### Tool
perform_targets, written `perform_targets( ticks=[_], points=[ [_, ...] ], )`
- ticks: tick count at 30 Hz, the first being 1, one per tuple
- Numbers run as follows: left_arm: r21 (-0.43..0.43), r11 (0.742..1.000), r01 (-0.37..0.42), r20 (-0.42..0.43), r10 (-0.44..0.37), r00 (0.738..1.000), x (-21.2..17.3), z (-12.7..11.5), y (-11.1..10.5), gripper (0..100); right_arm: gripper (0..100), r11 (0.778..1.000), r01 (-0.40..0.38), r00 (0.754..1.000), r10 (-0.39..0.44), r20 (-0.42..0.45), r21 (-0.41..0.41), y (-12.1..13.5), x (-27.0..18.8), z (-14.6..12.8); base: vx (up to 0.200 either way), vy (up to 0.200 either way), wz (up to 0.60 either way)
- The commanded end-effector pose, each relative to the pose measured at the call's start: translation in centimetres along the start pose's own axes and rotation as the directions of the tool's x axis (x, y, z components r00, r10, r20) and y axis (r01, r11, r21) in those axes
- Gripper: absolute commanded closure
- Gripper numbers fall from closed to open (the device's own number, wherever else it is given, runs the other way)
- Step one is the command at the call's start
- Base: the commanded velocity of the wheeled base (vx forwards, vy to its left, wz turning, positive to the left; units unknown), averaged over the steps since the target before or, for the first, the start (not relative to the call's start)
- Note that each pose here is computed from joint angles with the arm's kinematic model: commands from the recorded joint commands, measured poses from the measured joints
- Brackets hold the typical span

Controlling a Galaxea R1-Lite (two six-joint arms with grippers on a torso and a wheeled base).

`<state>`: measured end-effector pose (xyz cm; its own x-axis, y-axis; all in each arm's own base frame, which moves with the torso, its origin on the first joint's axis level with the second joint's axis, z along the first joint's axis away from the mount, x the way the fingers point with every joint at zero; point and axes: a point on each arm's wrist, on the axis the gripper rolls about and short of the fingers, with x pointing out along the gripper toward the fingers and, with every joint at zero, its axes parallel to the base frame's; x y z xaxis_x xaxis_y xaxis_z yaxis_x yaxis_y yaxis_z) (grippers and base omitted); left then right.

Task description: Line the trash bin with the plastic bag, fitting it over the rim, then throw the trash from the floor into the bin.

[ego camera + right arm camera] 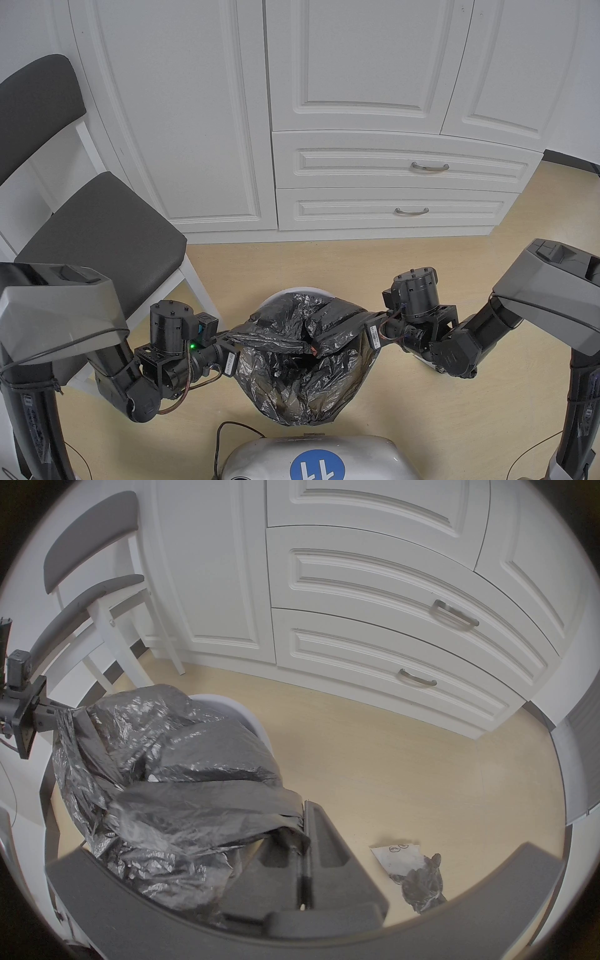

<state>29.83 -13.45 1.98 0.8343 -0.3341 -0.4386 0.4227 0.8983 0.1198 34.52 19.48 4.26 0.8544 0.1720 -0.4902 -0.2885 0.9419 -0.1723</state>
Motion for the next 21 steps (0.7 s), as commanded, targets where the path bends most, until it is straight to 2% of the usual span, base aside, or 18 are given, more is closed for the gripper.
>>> perform_targets(
  ticks=[1, 6, 15, 21],
  points=[
    [-0.044, 0.998, -0.037, 0.018, 0.038, 0.999, 3.4, -2.0, -0.2, 100, 100, 0.997, 0.015, 1.000, -0.016, 0.016, 0.071, 0.2, 2.8, -0.2, 0.000, 0.000, 0.00],
    [-0.064, 0.995, -0.075, 0.035, 0.077, 0.996, 4.3, -1.9, 0.9, 100, 100, 0.990, 0.027, 0.998, -0.035, 0.052, 0.141, 0.0, 4.0, 0.6, 0.000, 0.000, 0.00],
    [-0.093, 0.987, -0.132, 0.053, 0.137, 0.989, 5.5, -1.8, 3.0, 100, 100, 0.977, 0.050, 0.994, -0.068, 0.082, 0.206, 0.1, 5.7, 1.1, 0.000, 0.000, 0.00],
    [-0.081, 0.991, -0.108, 0.036, 0.111, 0.993, 4.8, -2.1, 2.3, 100, 100, 0.979, 0.053, 0.996, -0.067, 0.062, 0.196, -0.2, 4.9, 0.9, 0.000, 0.000, 0.00]
  ],
)
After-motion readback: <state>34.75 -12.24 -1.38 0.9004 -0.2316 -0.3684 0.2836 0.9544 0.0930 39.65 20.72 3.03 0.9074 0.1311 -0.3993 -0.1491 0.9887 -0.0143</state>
